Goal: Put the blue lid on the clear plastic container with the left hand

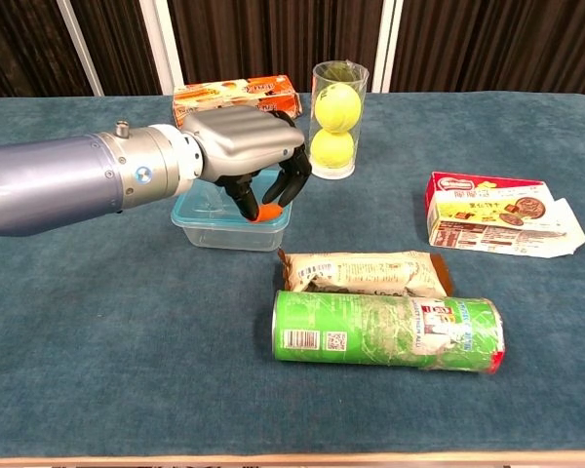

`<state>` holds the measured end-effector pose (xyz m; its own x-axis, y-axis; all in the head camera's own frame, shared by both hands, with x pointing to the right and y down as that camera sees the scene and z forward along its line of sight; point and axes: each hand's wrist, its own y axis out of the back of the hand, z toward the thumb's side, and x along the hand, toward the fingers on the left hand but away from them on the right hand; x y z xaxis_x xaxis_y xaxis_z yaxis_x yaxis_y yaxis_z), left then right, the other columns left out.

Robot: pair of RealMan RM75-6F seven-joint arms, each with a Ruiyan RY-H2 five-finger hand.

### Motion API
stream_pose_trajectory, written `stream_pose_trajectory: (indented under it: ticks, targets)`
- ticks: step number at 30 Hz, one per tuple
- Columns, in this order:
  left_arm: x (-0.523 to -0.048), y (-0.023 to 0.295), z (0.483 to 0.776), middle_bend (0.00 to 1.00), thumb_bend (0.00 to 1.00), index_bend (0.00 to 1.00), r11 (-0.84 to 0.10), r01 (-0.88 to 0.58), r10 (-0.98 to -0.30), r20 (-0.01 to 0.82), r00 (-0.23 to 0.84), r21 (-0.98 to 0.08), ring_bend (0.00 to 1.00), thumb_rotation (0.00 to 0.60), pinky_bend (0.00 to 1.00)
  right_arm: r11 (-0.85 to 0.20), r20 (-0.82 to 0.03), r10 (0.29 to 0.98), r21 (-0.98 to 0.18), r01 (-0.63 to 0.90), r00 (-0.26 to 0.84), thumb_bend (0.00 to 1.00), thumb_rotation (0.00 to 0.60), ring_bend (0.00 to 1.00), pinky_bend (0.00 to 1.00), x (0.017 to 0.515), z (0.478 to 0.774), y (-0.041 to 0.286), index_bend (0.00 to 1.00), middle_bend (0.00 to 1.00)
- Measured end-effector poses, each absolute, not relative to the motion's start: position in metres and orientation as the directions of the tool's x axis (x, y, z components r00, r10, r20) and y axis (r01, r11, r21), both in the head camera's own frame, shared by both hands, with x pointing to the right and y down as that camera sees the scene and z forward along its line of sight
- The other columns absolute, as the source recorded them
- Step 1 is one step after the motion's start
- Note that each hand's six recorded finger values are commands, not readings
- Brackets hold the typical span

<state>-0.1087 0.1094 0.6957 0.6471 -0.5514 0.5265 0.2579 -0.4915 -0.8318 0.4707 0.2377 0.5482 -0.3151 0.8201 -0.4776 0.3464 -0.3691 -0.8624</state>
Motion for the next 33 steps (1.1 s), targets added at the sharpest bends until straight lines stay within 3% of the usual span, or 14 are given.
stream_pose_trajectory:
  ticks: [15, 33]
  targets:
    - [-0.121, 0.110, 0.700, 0.59, 0.52, 0.65, -0.533, 0.247, -0.547, 0.552, 0.630, -0.809, 0.13, 0.600, 0.01, -0.370, -0.477, 0.819, -0.863, 0.343, -0.319, 0.29, 0.600, 0.00, 0.00, 0.471, 0.549, 0.238, 0.10, 0.00]
    - [-0.121, 0.113, 0.706, 0.59, 0.52, 0.65, -0.515, 0.281, -0.538, 0.561, 0.629, -0.810, 0.13, 0.600, 0.01, -0.369, -0.478, 0.817, -0.863, 0.346, -0.321, 0.29, 0.600, 0.00, 0.00, 0.471, 0.549, 0.238, 0.10, 0.00]
